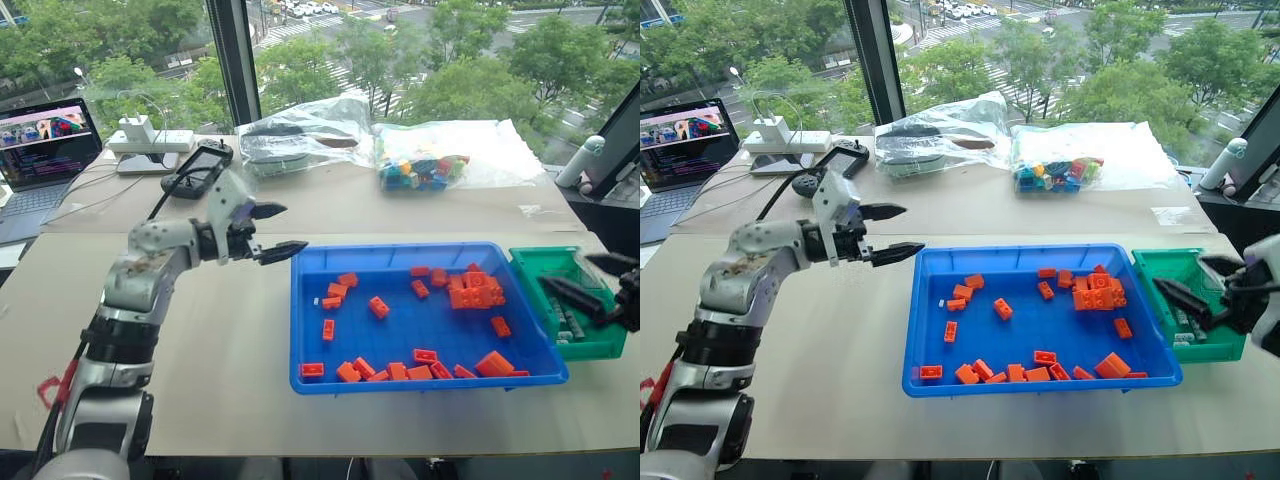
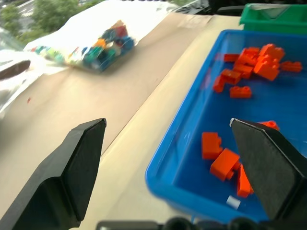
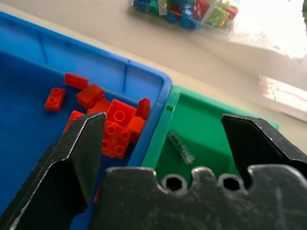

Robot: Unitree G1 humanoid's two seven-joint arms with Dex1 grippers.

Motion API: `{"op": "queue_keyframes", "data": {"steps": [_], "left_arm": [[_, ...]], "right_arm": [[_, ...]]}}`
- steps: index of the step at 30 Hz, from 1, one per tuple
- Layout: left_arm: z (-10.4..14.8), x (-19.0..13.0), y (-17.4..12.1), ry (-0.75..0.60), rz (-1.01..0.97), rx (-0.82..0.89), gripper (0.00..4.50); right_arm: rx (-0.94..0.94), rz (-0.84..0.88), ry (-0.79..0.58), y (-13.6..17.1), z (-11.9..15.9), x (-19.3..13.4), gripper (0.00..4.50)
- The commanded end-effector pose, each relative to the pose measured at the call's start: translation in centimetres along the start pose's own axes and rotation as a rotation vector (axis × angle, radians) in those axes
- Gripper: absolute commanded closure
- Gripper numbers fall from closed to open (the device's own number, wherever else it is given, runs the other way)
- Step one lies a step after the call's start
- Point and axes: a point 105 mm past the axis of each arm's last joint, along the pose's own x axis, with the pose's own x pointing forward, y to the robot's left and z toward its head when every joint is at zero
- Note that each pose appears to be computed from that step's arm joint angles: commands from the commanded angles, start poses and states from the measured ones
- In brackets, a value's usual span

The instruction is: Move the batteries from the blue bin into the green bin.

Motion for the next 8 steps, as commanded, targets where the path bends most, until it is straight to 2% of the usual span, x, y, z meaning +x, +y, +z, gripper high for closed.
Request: {"op": "queue_keyframes", "data": {"steps": [1,5,8], "left_arm": [[0.1,-1.2,0.3,-0.037,0.079,0.026,0.00],[-1.5,-1.4,0.3,-0.044,0.140,-0.016,0.00],[-2.2,-1.1,-0.4,0.002,0.075,-0.076,0.00]], "right_arm": [[-0.026,-0.033,-0.059,-0.3,1.0,-1.2,0.03],[-0.029,-0.055,-0.013,-0.4,-0.7,-1.5,0.03],[-0.033,-0.064,-0.008,-0.4,-1.0,-1.4,0.03]]}}
